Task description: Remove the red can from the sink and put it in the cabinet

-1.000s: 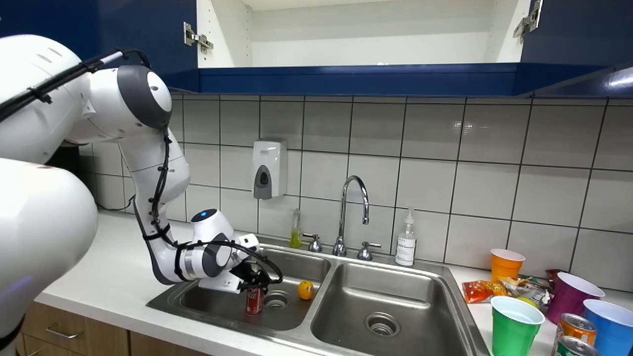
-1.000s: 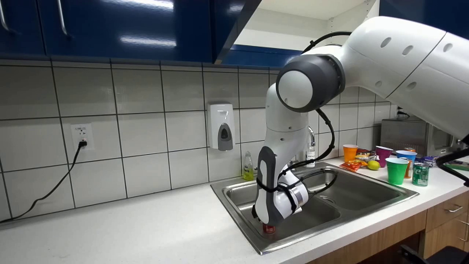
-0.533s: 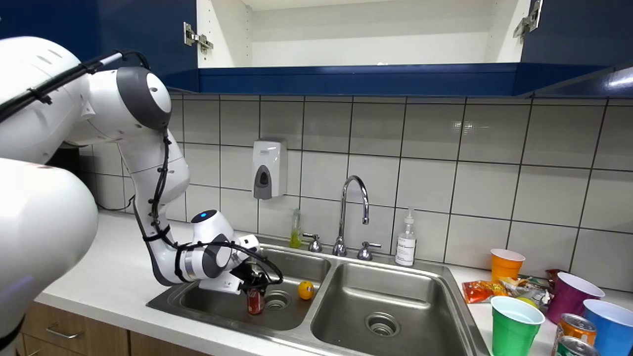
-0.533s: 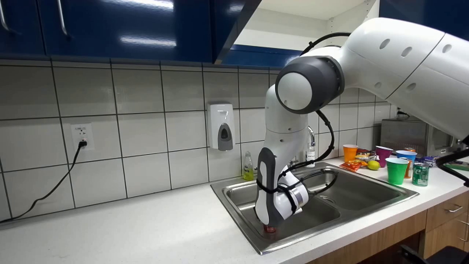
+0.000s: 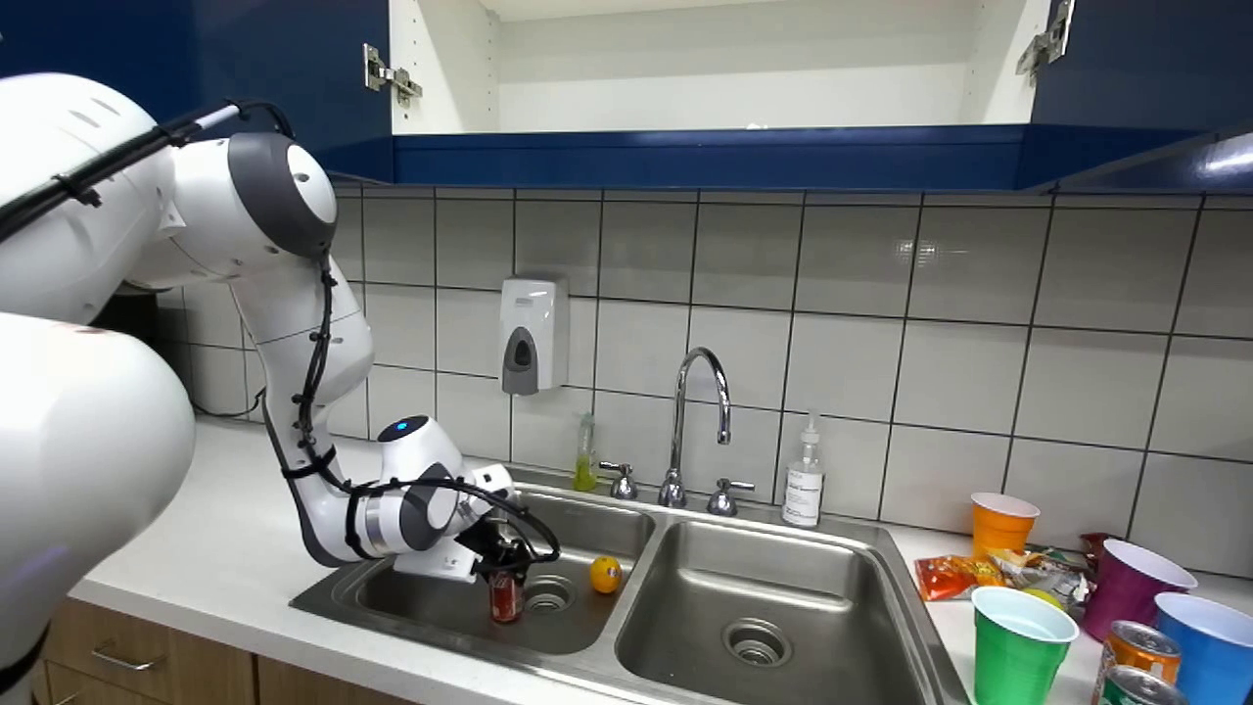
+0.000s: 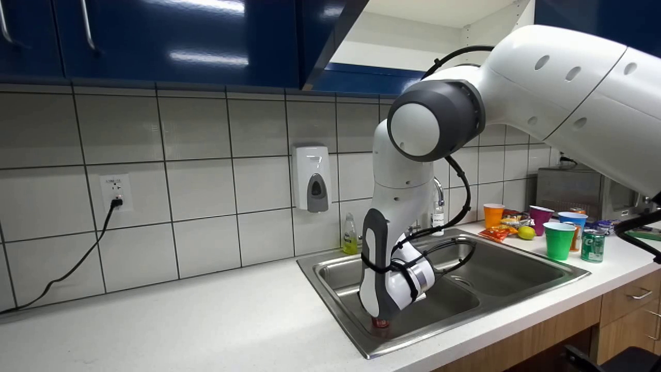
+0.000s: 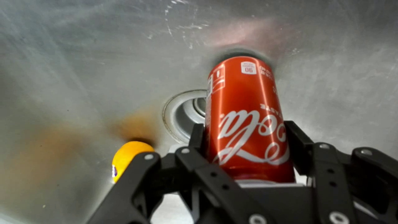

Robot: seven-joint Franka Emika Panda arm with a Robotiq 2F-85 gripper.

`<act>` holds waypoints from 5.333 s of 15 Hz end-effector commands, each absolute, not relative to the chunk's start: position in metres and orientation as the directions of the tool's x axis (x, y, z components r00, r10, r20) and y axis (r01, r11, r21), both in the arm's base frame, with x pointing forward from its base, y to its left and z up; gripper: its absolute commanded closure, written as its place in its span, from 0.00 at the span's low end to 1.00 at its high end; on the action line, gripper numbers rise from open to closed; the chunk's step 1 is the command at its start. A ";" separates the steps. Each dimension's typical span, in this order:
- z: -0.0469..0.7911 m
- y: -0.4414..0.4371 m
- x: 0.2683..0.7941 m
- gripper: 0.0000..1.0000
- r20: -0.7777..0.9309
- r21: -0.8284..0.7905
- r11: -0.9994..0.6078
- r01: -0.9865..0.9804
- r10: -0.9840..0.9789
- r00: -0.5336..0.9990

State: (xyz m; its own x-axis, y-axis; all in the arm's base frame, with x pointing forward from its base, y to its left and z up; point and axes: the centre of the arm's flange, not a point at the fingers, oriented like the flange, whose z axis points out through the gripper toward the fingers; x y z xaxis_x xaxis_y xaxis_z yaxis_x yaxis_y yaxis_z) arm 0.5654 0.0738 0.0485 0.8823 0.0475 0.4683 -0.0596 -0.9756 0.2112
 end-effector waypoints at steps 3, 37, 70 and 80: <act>0.058 0.067 0.564 0.60 0.449 0.237 -0.969 -0.065 0.050 0.892; 0.186 0.044 0.575 0.60 0.433 0.239 -0.969 0.070 0.171 0.885; 0.335 0.035 0.468 0.60 0.311 0.154 -0.969 0.193 0.233 0.921; 0.369 0.033 0.435 0.60 0.252 0.163 -0.968 0.192 0.229 0.940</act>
